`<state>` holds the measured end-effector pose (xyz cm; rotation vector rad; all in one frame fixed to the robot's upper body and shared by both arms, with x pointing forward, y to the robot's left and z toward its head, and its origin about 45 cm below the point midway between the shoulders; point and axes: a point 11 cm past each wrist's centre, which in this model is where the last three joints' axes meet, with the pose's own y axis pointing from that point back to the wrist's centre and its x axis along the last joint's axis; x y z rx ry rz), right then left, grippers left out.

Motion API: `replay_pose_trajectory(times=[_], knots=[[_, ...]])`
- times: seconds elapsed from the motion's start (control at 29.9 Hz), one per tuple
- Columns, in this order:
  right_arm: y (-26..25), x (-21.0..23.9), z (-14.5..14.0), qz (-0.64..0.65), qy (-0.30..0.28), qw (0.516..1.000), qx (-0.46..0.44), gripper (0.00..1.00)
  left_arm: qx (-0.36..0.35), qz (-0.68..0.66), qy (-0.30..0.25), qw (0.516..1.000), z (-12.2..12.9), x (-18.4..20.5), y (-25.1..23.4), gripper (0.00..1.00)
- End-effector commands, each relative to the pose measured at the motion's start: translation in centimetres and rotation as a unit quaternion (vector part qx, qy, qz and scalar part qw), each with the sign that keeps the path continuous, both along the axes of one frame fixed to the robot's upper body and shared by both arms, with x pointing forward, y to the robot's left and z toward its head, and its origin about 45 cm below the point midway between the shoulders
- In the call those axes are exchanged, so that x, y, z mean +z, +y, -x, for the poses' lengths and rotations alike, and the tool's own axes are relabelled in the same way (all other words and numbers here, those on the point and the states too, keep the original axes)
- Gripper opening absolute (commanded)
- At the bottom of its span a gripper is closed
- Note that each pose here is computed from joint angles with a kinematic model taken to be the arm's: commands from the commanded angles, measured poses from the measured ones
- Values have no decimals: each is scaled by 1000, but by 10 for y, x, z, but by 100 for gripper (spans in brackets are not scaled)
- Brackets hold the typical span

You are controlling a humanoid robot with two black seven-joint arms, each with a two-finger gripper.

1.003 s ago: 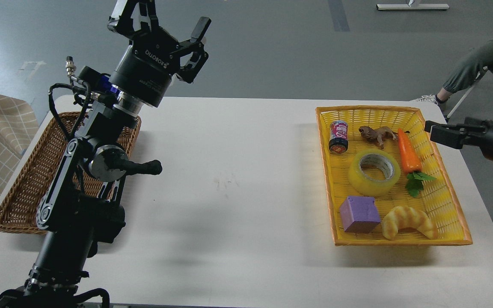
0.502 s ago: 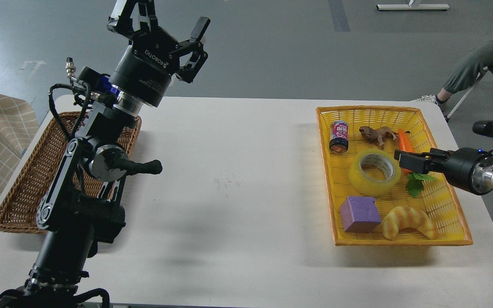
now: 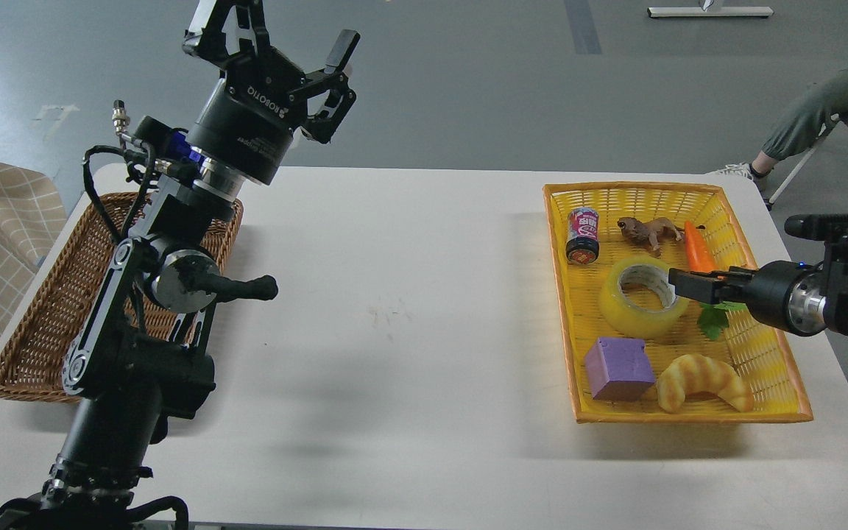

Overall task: Place and transfer tape with both arms
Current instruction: 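Insert the right gripper into the yellow tape roll's hole and close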

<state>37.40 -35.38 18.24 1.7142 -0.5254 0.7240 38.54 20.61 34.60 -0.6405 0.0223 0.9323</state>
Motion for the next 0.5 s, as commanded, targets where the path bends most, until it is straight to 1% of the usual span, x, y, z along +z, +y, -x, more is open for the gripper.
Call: replay_pose_trajectory(times=[0.0,0.23,0.47], knots=[[2,-3,-2,9,5,1000,6,100,-1,0,-1,1000,0,1,0,98],[8,-11,-5,11,13,1000,9,100,0,0,-1,1000,0,1,0,98],[11,-8,-8,9,9,1000,10,100,-1,14,4,1000,1,-1,3,98]])
